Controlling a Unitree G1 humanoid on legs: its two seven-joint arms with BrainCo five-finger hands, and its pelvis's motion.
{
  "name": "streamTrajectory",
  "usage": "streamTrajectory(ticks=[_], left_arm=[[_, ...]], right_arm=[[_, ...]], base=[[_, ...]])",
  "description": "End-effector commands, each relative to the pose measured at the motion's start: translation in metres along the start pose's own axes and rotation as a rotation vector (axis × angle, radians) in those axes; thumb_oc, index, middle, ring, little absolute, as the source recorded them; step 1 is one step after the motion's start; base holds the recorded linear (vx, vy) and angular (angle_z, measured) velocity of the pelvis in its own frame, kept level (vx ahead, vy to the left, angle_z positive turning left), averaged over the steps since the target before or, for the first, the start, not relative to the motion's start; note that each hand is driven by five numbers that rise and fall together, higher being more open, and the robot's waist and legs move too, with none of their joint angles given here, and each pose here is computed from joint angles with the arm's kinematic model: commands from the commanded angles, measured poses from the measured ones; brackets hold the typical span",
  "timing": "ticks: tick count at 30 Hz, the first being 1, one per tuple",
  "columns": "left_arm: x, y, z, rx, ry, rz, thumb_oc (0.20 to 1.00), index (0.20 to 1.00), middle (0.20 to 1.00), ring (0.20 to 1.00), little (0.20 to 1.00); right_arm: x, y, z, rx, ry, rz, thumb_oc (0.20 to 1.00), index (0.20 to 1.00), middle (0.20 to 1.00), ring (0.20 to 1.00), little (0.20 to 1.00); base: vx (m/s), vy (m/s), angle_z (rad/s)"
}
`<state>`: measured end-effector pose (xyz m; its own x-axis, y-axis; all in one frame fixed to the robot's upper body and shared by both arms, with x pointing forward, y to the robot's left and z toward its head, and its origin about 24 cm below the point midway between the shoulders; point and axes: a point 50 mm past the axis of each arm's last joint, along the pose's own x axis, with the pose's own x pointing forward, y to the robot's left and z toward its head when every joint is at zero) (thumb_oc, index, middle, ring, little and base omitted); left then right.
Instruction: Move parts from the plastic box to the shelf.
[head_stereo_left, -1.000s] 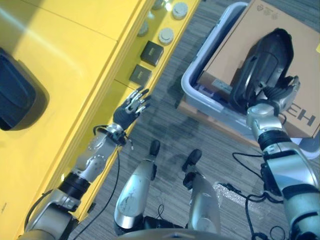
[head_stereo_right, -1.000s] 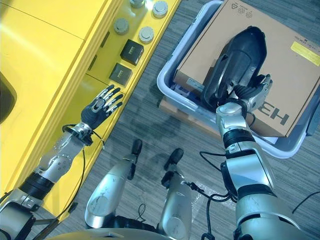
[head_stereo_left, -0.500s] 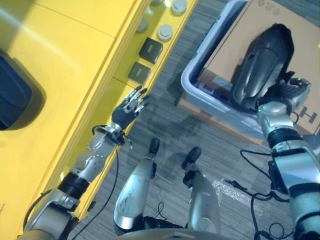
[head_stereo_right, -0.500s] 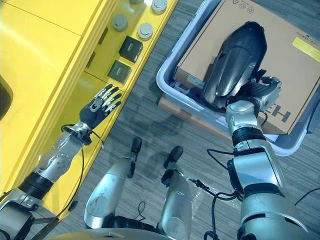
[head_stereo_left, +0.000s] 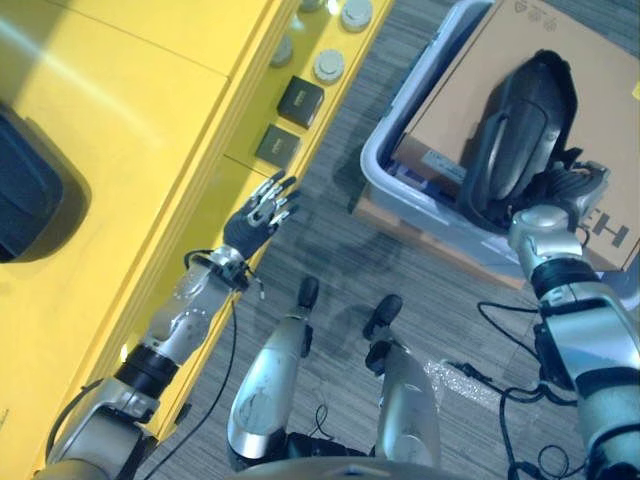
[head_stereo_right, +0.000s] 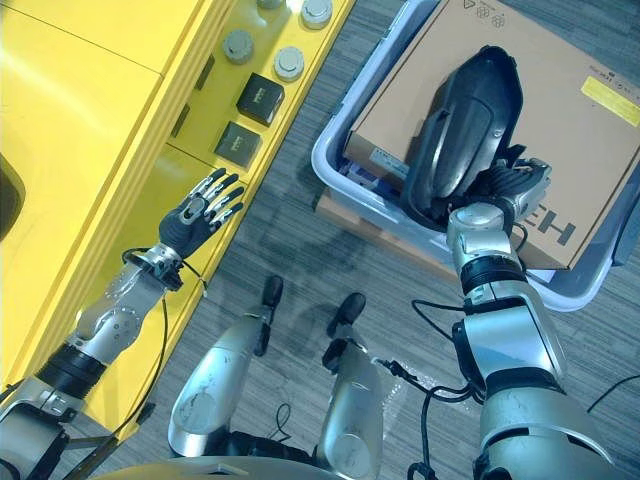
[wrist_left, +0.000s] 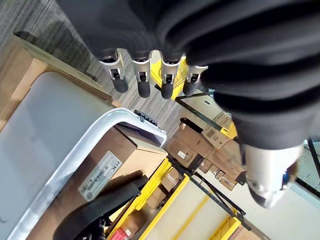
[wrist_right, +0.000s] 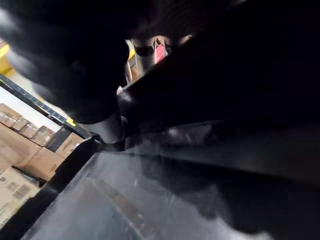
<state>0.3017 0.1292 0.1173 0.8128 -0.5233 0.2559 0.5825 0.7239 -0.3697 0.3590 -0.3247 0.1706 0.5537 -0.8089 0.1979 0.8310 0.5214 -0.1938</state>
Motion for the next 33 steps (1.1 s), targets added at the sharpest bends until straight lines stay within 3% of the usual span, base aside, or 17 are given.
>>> streamTrajectory(ticks=[1, 11, 22, 30, 33], left_arm=[[-0.006, -0.015, 0.03, 0.071, -0.135, -0.098, 1.0, 1.0, 1.0, 1.0, 1.0], [0.0, -0.008, 0.045, 0.179, -0.09, 0.046, 1.0, 1.0, 1.0, 1.0, 1.0], [0.053, 0.008, 0.01, 0.238, 0.167, 0.215, 1.0, 1.0, 1.0, 1.0, 1.0], [0.071, -0.024, -0.037, 0.25, 0.331, 0.114, 1.0, 1.0, 1.0, 1.0, 1.0], [0.076, -0.057, -0.063, 0.153, 0.4, 0.047, 1.0, 1.0, 1.0, 1.0, 1.0]], right_arm=[[0.001, -0.01, 0.035, 0.131, -0.181, -0.047, 0.2, 0.2, 0.2, 0.2, 0.2], [-0.043, 0.002, 0.052, 0.154, -0.342, 0.174, 0.2, 0.2, 0.2, 0.2, 0.2], [-0.077, 0.048, 0.031, 0.075, -0.289, 0.453, 0.2, 0.2, 0.2, 0.2, 0.2], [-0.103, 0.073, 0.013, 0.072, -0.235, 0.564, 0.2, 0.2, 0.2, 0.2, 0.2], [-0.126, 0.09, 0.008, 0.059, -0.222, 0.646, 0.2, 0.2, 0.2, 0.2, 0.2]], base=[[0.0, 0.0, 0.0], [0.06, 0.006, -0.08], [0.08, 0.014, -0.14], [0.04, -0.035, -0.16], [0.02, -0.053, -0.1]])
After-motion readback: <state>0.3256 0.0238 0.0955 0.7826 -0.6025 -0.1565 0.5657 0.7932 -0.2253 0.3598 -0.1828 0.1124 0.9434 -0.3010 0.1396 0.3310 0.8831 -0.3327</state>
